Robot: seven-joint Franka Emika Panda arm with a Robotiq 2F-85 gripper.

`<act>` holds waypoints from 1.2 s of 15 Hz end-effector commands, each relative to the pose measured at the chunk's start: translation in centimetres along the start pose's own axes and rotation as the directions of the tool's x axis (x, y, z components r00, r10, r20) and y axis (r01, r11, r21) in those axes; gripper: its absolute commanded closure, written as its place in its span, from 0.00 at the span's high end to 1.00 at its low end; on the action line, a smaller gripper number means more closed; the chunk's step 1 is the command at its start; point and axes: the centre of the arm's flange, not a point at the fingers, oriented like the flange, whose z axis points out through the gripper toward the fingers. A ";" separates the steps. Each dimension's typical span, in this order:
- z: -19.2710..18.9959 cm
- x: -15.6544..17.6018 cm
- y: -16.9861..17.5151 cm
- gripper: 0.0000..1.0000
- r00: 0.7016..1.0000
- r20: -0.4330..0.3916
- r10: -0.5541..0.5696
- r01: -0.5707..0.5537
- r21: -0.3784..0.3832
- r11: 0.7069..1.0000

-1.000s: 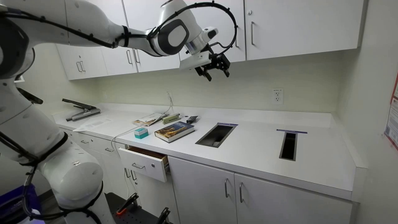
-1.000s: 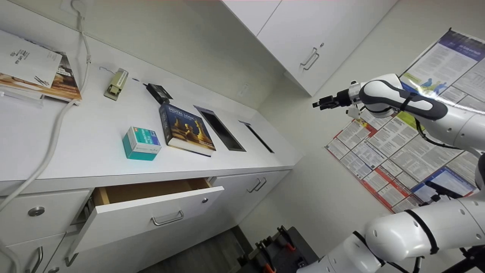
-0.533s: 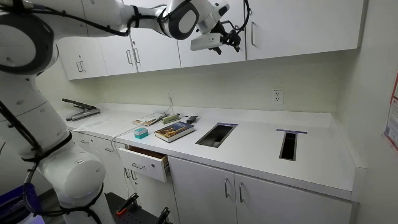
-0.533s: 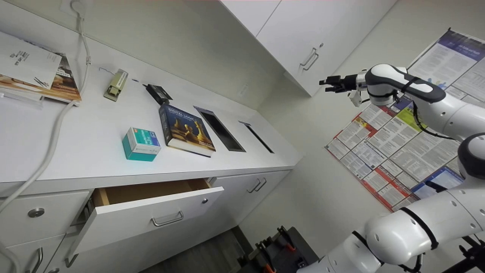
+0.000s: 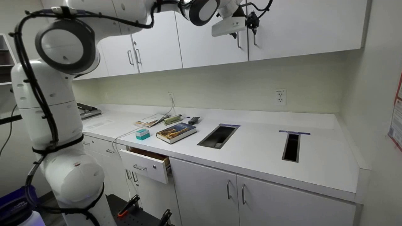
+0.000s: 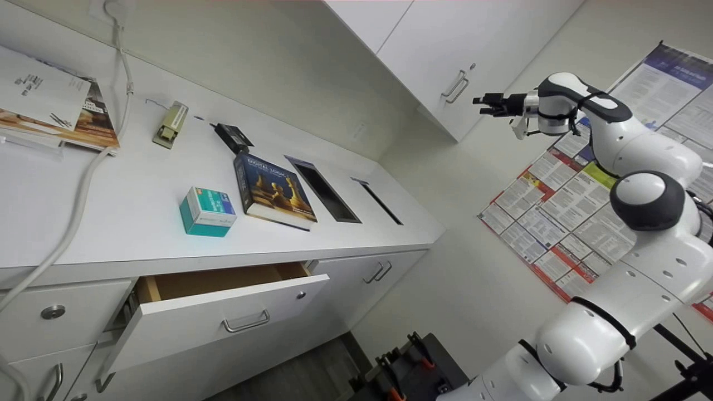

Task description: Open the top right cabinet

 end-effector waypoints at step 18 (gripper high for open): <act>1.9 1.2 1.3 1.00 1.000 -0.015 -0.019 0.019 -0.025 0.999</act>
